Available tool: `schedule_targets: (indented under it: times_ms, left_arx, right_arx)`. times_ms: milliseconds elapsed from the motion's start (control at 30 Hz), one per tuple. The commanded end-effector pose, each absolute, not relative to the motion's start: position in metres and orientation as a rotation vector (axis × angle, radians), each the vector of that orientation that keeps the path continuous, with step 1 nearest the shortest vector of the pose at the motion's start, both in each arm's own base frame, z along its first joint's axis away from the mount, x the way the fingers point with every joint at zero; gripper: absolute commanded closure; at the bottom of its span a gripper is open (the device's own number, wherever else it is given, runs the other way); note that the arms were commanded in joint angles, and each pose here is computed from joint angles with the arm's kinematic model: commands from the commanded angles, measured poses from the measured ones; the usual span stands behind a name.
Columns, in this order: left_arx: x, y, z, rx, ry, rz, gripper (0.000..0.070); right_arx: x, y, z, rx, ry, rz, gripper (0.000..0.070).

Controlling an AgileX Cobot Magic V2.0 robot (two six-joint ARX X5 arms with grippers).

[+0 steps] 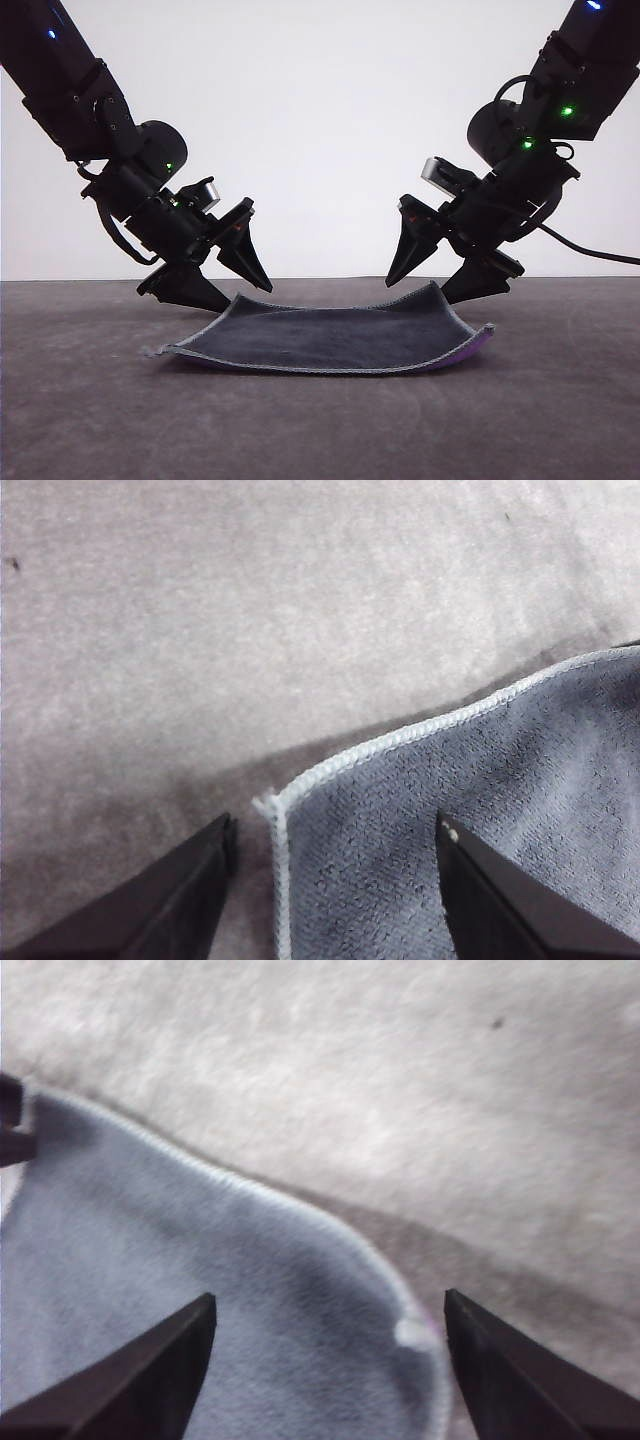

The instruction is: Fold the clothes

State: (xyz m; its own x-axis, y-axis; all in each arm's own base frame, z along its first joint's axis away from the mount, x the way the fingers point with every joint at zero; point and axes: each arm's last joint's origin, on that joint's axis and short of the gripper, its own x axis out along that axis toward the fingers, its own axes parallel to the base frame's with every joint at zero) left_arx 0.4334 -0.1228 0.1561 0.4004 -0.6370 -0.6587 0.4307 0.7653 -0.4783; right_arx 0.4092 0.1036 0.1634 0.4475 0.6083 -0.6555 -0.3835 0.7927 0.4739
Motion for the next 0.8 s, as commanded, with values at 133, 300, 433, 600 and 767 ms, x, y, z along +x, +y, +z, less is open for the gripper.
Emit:
schedule_targets:
  times_ms: [133,300,433,600,767]
  left_arx:
    - [0.439,-0.127,0.144,-0.245,0.955,-0.697,0.0313]
    - [0.439,-0.128,0.145,-0.243,0.952,-0.700,0.0608]
    - [0.440,-0.128,0.145,-0.241,0.950,-0.701,0.0700]
    - [0.440,-0.128,0.146,-0.243,0.947,-0.707,0.0700]
    - [0.440,-0.124,0.161,-0.287,0.935,-0.781,0.0700]
  right_arx:
    - [0.416,0.105,0.162,0.277,0.905,0.623,0.0323]
    - [0.416,0.105,0.162,0.274,0.899,0.625,0.0581]
    - [0.416,0.105,0.162,0.271,0.898,0.624,0.0693]
    - [0.416,0.104,0.163,0.258,0.892,0.632,0.0693]
    - [0.416,0.097,0.163,0.311,0.903,0.704,0.0693]
